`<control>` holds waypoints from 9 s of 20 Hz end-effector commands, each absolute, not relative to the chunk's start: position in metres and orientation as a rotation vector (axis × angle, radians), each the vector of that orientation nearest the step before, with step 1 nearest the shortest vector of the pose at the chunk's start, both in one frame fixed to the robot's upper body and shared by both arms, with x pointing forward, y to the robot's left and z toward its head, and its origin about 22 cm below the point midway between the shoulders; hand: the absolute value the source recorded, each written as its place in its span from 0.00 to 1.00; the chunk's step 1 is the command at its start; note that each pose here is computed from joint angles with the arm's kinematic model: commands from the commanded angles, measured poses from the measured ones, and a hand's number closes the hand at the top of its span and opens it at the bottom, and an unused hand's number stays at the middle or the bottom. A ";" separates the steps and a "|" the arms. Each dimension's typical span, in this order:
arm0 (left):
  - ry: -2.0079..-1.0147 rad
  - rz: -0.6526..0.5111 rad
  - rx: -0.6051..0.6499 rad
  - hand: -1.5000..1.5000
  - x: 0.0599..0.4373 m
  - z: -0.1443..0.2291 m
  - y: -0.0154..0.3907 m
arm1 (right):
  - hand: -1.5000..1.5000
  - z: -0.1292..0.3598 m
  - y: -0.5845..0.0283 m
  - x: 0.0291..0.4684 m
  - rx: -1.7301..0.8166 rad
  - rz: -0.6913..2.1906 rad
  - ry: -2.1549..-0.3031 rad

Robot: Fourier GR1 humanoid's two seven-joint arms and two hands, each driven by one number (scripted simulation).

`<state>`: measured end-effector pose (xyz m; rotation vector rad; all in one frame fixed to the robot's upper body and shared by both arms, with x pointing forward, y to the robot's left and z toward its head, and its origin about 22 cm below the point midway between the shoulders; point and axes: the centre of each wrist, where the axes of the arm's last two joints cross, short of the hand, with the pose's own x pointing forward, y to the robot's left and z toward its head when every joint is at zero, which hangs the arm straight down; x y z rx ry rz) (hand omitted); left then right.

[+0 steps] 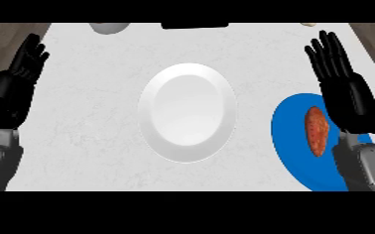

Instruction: Pick the sweet potato from the plate and place it in the plate

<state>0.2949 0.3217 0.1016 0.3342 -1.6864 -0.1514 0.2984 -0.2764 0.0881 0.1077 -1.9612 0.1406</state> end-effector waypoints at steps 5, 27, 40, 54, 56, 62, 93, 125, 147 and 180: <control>-1.534 -0.115 0.248 0.50 0.289 0.059 0.302 | 1.00 0.064 -0.378 0.294 0.373 0.216 -1.794; -1.420 -0.092 0.166 0.50 0.294 0.028 0.280 | 0.00 0.022 -0.494 0.260 -0.058 0.735 -1.708; -1.397 -0.078 0.185 0.50 0.277 0.016 0.284 | 0.00 0.014 -0.441 0.290 -0.185 1.069 -1.456; -1.410 -0.093 0.166 0.50 0.274 0.010 0.294 | 0.00 0.024 -0.430 0.310 -0.192 1.241 -1.267; -1.386 -0.079 0.168 0.50 0.272 0.010 0.300 | 0.00 0.023 -0.418 0.316 -0.207 1.257 -1.260; -1.408 -0.082 0.163 0.50 0.289 0.033 0.296 | 0.00 -0.002 -0.411 0.308 -0.235 1.263 -1.223; -1.400 -0.126 0.150 0.50 0.286 0.016 0.272 | 1.00 -0.005 -0.150 0.326 -0.300 1.347 -1.556; -1.414 -0.113 0.170 0.50 0.281 0.010 0.285 | 1.00 0.062 0.004 0.288 -1.196 0.496 -1.457; -1.412 -0.087 0.151 0.50 0.287 0.024 0.277 | 0.00 0.085 0.000 0.285 -0.635 0.350 -1.921; -1.405 -0.075 0.186 0.50 0.282 0.022 0.292 | 0.00 0.041 -0.152 0.241 -0.364 0.145 -1.735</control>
